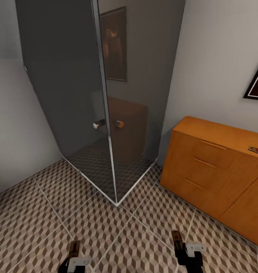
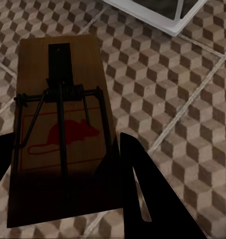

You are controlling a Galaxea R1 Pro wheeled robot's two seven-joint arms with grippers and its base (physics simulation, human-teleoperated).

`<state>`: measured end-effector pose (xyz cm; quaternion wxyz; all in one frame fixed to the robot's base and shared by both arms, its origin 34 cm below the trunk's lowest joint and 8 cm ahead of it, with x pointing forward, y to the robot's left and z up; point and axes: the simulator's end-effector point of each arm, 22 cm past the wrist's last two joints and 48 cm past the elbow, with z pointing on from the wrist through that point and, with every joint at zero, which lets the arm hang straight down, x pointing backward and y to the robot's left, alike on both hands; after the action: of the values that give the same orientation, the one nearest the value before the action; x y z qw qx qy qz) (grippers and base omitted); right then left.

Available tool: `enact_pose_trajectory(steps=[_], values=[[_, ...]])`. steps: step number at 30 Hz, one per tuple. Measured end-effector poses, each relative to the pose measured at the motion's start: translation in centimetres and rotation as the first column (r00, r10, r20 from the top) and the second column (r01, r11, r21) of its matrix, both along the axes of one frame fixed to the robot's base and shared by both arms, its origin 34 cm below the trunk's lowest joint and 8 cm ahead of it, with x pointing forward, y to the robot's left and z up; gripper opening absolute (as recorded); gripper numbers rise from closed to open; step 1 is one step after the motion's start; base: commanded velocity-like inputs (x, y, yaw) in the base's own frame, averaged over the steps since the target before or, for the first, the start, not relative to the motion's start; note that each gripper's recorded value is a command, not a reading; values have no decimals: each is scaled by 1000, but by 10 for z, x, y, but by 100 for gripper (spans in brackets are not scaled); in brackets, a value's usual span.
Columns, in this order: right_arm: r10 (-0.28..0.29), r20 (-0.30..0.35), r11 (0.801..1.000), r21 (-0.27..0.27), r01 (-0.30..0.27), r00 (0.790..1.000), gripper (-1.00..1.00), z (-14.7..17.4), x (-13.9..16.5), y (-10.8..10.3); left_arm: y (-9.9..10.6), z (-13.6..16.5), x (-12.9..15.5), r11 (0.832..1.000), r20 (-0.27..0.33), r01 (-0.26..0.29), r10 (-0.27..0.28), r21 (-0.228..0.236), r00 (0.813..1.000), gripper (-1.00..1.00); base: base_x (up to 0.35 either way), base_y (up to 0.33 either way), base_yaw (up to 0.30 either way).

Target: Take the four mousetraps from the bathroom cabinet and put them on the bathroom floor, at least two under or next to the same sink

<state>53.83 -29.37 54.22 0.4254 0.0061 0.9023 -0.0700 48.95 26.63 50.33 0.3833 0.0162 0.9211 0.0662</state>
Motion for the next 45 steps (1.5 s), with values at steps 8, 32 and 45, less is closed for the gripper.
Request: enact_pose_trajectory(steps=[8,32,45], values=[[0,-7,1000,1,0,1000,-100,-2,-3,1,0,0,0,1000,1,0,0,0,1000,-100,0,0,287],[1,-15,1000,2,-1,1000,-100,-4,-5,2,0,0,0,1000,0,0,0,0,1000,-100,0,0,287],[1,-15,1000,2,-1,1000,-100,-4,-5,2,0,0,0,1000,0,0,0,0,1000,-100,0,0,287]])
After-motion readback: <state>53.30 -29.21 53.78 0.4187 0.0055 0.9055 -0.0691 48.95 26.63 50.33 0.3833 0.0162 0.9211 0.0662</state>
